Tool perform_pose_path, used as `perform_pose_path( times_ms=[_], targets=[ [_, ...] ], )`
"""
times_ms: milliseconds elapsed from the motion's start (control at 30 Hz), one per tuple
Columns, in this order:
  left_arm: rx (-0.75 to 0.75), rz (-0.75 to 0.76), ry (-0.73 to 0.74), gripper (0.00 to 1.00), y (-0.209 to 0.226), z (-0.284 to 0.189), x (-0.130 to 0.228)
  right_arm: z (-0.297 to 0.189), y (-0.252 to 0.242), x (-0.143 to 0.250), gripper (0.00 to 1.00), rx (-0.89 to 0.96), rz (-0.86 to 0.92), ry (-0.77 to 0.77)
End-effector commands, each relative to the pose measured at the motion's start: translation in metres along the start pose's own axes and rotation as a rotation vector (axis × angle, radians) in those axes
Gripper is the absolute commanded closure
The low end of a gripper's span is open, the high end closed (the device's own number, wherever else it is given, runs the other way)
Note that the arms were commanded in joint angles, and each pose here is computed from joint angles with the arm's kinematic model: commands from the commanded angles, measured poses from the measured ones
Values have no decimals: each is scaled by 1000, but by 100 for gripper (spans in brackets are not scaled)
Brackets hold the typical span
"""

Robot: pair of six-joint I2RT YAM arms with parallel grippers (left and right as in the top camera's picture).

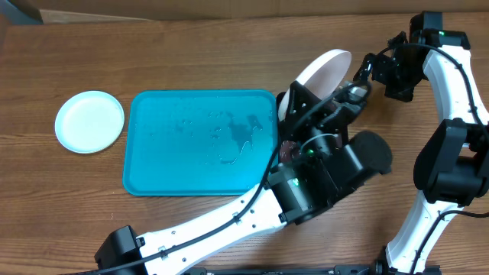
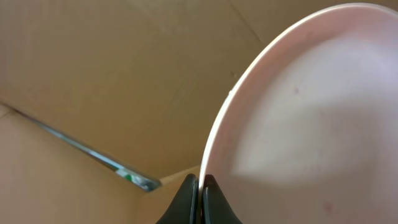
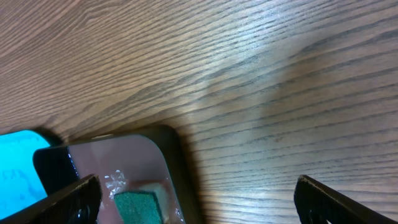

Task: Clean dirty plates on tray and stack at the side
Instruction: 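Carry the white plate left toward the plate stack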

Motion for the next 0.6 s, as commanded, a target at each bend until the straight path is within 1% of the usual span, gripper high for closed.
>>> perform_pose_path(
  times_ms=[0,200,567],
  targets=[
    [-54,85,1,96,27,-14,-11,-14,6,-3,0,-17,-8,-38],
    [-60,67,-15,96,34,-17,-19,-14,6,-3,0,-17,-8,-37],
    [-61,64,-16,96,34,-17,-20,-14,6,-3,0,-17,-8,-37]
  ],
)
Point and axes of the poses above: each gripper's point midway between its finger pads, its own z axis out along the fingers, its own y axis along the line the jaws close on, x = y × z, the point moved 4 cm from there along -z, back along the fingers, and after that the axes turned 13 degrees about z, right-handed, at the moved point
